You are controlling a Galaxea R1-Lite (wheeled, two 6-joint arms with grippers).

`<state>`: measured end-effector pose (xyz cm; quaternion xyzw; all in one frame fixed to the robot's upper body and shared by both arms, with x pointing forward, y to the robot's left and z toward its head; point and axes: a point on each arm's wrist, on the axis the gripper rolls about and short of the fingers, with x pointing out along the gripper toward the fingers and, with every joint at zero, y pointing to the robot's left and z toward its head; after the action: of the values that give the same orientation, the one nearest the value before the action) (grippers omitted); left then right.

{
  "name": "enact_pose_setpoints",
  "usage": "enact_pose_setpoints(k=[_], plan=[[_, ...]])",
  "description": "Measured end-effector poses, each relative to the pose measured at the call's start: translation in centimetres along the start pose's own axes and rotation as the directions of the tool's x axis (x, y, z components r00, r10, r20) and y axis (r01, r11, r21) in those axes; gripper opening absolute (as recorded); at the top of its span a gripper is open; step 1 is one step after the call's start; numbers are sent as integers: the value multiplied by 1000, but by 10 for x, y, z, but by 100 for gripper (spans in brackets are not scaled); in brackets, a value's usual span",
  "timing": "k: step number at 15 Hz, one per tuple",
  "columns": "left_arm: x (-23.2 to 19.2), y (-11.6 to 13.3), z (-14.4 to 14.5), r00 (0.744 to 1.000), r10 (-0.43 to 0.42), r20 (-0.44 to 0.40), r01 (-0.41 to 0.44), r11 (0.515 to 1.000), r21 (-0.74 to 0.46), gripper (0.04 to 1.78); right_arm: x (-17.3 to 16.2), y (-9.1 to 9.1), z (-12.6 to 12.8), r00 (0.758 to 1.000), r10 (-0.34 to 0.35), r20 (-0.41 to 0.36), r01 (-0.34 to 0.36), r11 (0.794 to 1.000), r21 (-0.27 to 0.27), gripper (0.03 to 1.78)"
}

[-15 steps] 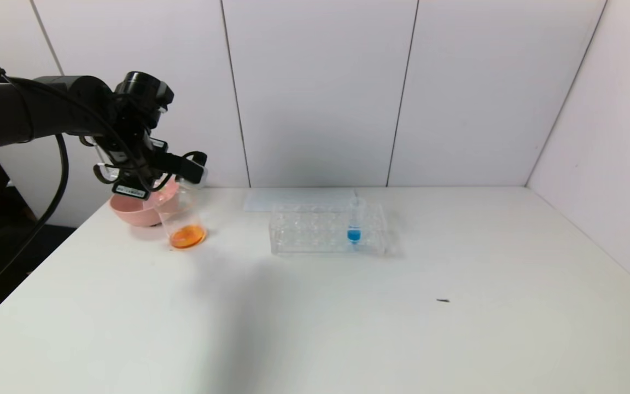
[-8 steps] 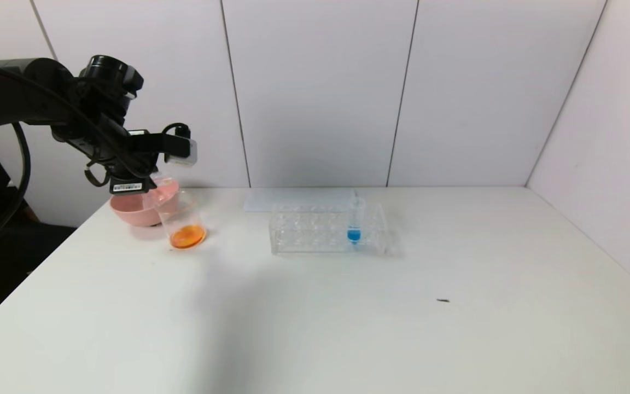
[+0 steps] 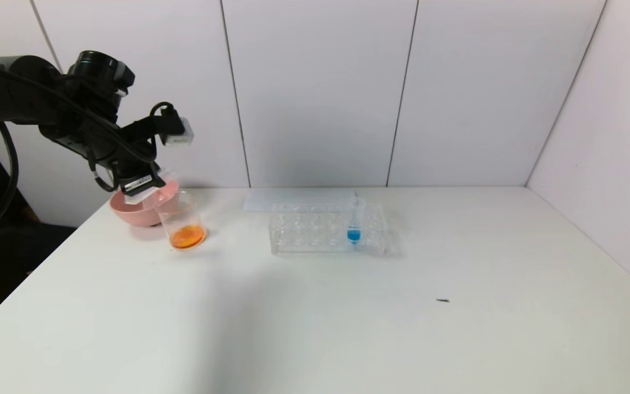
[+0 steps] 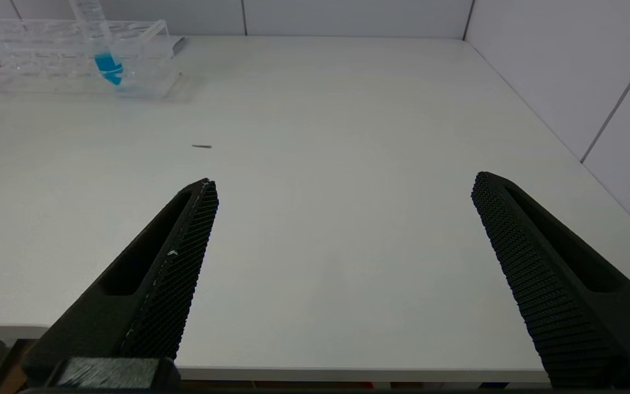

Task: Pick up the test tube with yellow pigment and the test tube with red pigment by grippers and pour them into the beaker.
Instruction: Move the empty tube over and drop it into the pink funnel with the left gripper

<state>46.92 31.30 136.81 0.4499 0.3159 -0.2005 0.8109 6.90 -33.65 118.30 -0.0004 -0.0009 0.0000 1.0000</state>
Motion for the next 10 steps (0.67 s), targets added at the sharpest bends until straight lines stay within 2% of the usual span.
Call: enact_pose_setpoints(k=[4, 6, 10], plan=[[1, 1, 1, 993, 72, 89, -61, 992, -112, 44, 0, 0, 0, 1000, 0, 0, 0, 1000, 0, 170], [0, 3, -4, 987, 117, 107, -99, 982, -158, 44, 0, 0, 0, 1000, 0, 0, 0, 1000, 0, 170], [-5, 14, -12, 961, 236, 147, -182, 933, -310, 44, 0, 0, 0, 1000, 0, 0, 0, 1000, 0, 170]])
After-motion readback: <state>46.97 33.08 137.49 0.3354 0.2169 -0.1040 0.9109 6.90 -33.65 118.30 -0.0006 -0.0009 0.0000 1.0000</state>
